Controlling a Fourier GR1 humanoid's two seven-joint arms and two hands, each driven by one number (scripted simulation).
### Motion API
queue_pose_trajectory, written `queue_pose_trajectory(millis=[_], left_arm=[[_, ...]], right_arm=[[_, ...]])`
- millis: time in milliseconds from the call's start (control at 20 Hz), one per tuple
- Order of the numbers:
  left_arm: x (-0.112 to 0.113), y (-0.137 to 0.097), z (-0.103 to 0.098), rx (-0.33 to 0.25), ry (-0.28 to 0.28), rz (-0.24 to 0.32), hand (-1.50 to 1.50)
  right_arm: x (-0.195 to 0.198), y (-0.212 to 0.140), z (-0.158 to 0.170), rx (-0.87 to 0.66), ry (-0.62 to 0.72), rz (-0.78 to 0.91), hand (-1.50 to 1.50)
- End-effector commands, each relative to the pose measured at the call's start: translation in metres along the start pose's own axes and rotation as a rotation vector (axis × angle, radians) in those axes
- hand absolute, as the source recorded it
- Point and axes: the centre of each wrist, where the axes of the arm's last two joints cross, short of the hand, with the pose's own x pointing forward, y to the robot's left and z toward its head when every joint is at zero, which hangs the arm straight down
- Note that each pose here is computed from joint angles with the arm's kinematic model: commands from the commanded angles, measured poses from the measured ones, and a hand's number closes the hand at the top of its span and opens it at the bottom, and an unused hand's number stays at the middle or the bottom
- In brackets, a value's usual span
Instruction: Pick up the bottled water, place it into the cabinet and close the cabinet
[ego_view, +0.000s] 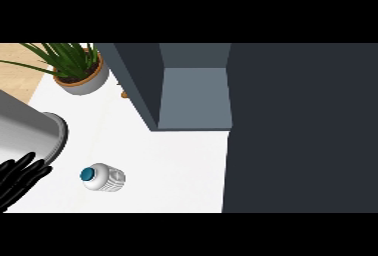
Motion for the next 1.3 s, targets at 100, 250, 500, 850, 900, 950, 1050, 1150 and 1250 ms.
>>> queue_pose_trajectory(millis=[100, 250, 500, 850, 900, 950, 1050, 1150, 1250], left_arm=[[-0.023, 0.011, -0.012, 0.057, 0.006, -0.007, -1.50], [-0.025, 0.022, -0.008, 0.082, 0.025, -0.021, -1.50], [-0.068, 0.019, -0.019, 0.151, 0.071, -0.037, -1.50], [-0.122, 0.028, -0.025, 0.130, 0.106, -0.006, -1.50], [-0.120, 0.025, -0.035, 0.119, 0.116, -0.029, -1.50], [-0.125, 0.033, -0.032, 0.125, 0.121, -0.035, -1.50], [-0.139, 0.049, -0.038, 0.149, 0.109, -0.042, -1.50], [-0.155, 0.039, -0.032, 0.172, 0.113, -0.018, -1.50], [-0.182, 0.014, -0.030, 0.165, 0.124, -0.007, -1.50]], right_arm=[[0.029, -0.001, 0.024, 0.008, -0.023, 0.020, -1.50], [0.039, 0.000, 0.023, -0.013, -0.041, 0.035, -1.50], [0.028, 0.005, 0.038, 0.017, -0.056, 0.029, -1.50], [0.031, 0.002, 0.049, 0.023, -0.059, 0.043, -1.50], [0.037, 0.006, 0.050, 0.014, -0.035, 0.052, -1.50], [0.032, 0.000, 0.048, 0.009, -0.064, 0.054, -1.50], [0.037, 0.000, 0.048, 0.018, -0.040, 0.059, -1.50], [0.043, 0.007, 0.053, 0.016, -0.056, 0.039, -1.50], [0.037, 0.008, 0.057, 0.021, -0.040, 0.048, -1.50]])
